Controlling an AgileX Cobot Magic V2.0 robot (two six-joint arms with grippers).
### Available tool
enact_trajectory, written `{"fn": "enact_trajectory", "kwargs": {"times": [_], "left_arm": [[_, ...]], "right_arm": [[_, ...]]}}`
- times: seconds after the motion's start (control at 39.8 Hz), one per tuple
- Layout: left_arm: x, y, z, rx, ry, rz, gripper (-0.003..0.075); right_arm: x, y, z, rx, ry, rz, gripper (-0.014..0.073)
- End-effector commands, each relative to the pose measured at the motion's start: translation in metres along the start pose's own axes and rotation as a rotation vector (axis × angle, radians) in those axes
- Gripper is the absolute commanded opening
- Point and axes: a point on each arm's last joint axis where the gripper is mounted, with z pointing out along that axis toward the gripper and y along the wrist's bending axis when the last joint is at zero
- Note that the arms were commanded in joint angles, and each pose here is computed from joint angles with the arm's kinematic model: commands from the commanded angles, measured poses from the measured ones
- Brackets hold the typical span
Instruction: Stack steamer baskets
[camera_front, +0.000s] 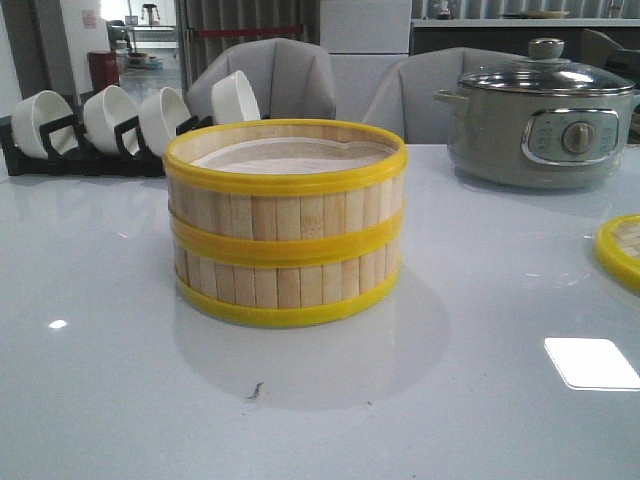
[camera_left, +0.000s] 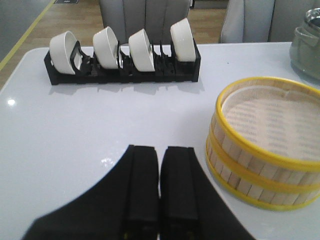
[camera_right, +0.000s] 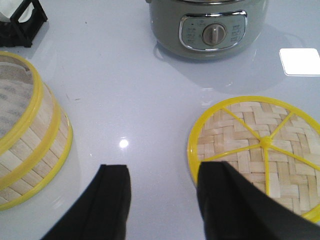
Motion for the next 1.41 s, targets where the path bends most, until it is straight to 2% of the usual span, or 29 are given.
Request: {"fn": "enact_trajectory", "kwargs": {"times": [0.0,0.2,0.6,0.7,0.78,0.88,1.23,1.28,1.38], "left_arm": [[0.008,-0.001,-0.012,0.018,-0.14,-0.011,0.0087],[0.041,0.001,-0.016,0.017,-0.143,-0.011,0.0087],[0.044,0.001,-0.014,0.016,-0.135,-0.012,0.0087],[0.044,0.001,-0.014,0.016,-0.135,-0.012,0.0087],[0.044,0.001,-0.014,0.016,-0.135,-0.012,0.0087],[0.044,0.001,-0.014,0.016,-0.135,-0.012,0.0087],[0.044,0.001,-0.014,0.016,-0.135,-0.012,0.0087],[0.044,0.001,-0.014,0.016,-0.135,-0.012,0.0087],[0.044,0.001,-0.014,0.016,-0.135,-0.012,0.0087]], "right_arm": [[-0.019,0.001,-0.008,-0.001,-0.116,-0.014,0.0426],[-0.019,0.001,-0.008,-0.001,-0.111,-0.014,0.0426],[-0.017,0.001,-0.008,0.0,-0.09,-0.014,0.0414],[-0.015,0.001,-0.007,0.0,-0.07,-0.014,0.0333],[-0.013,0.001,-0.007,0.001,-0.054,-0.014,0.0219],[-0.011,0.001,-0.007,0.001,-0.033,-0.014,0.0015],[-0.005,0.001,-0.007,0.003,0.034,-0.014,0.0061],[-0.004,0.001,-0.007,0.003,0.046,-0.014,0.0104],[-0.003,0.001,-0.007,0.004,0.064,-0.016,0.0257]]}}
